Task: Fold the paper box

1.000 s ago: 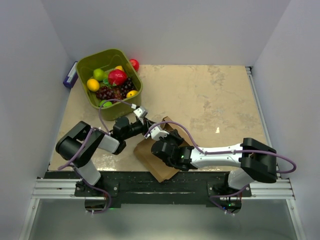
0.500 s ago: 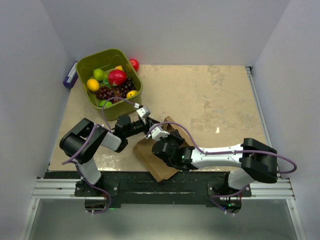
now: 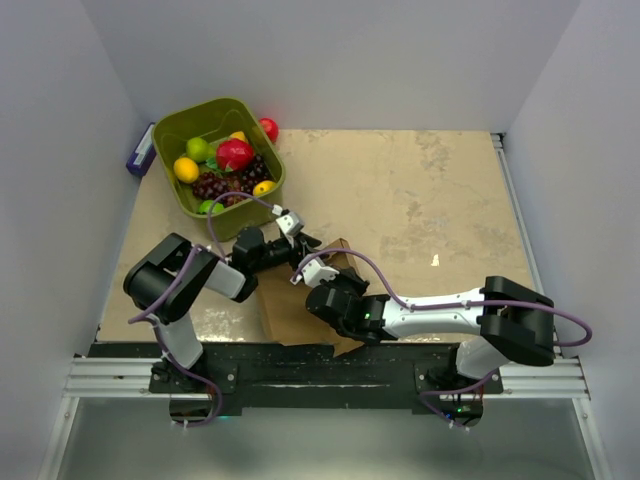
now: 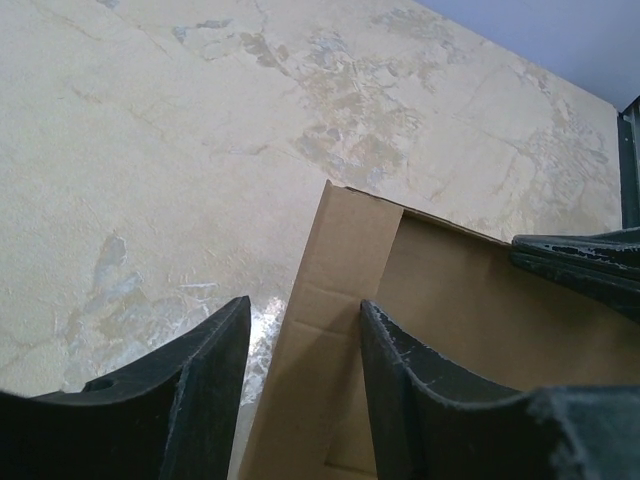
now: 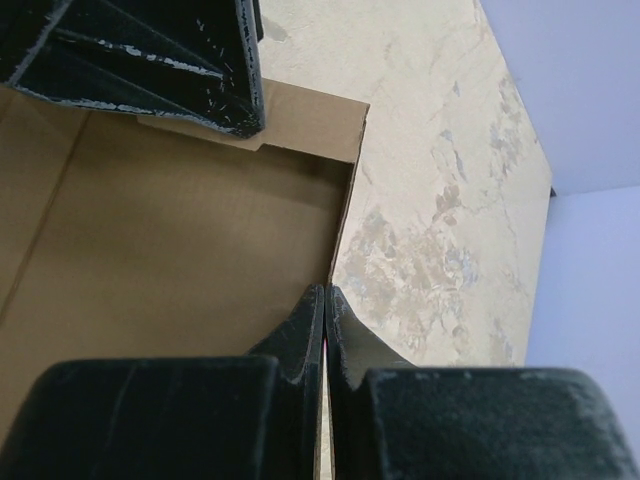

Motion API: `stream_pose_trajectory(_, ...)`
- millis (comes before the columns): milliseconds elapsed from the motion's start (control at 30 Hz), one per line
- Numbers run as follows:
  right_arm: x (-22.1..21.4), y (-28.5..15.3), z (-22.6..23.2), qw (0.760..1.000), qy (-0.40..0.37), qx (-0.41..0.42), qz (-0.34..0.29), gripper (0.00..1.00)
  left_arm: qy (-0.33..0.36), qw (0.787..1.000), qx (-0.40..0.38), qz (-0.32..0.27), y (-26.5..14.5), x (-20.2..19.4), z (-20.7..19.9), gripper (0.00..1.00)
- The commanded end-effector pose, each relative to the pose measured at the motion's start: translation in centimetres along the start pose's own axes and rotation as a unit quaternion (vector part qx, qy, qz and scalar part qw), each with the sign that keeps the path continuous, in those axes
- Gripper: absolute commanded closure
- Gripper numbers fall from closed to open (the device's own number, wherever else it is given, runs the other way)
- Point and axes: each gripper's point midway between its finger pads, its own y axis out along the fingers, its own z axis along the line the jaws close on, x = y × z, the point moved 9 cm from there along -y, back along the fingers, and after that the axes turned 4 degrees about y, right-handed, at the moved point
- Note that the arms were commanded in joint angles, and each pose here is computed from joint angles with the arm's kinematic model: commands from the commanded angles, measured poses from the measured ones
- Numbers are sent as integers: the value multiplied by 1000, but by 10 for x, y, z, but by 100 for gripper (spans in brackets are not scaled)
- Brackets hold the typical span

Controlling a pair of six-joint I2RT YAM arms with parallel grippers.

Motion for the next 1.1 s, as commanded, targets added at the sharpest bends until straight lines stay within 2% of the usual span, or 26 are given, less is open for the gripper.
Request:
stream_pose_trajectory(0, 1, -2, 8, 1000, 18, 23, -6, 100, 33, 999, -9, -20, 8, 8, 3, 49)
stream_pose_trajectory(267, 0, -1, 7, 1000, 18, 17, -6, 100, 26, 1000, 5, -5, 8, 2, 6, 49)
stream_pose_trajectory(467, 0, -3, 5, 1000, 22, 21, -8, 100, 26, 999, 32, 6, 9, -2, 12, 43)
stream_pose_trajectory(700, 3, -3, 5, 999, 32, 25, -16, 100, 24, 998, 47, 17, 11, -4, 17, 41)
stream_pose_trajectory(1067, 3, -4, 4, 999, 33, 24, -17, 100, 14, 999, 4, 37, 17, -14, 14, 52)
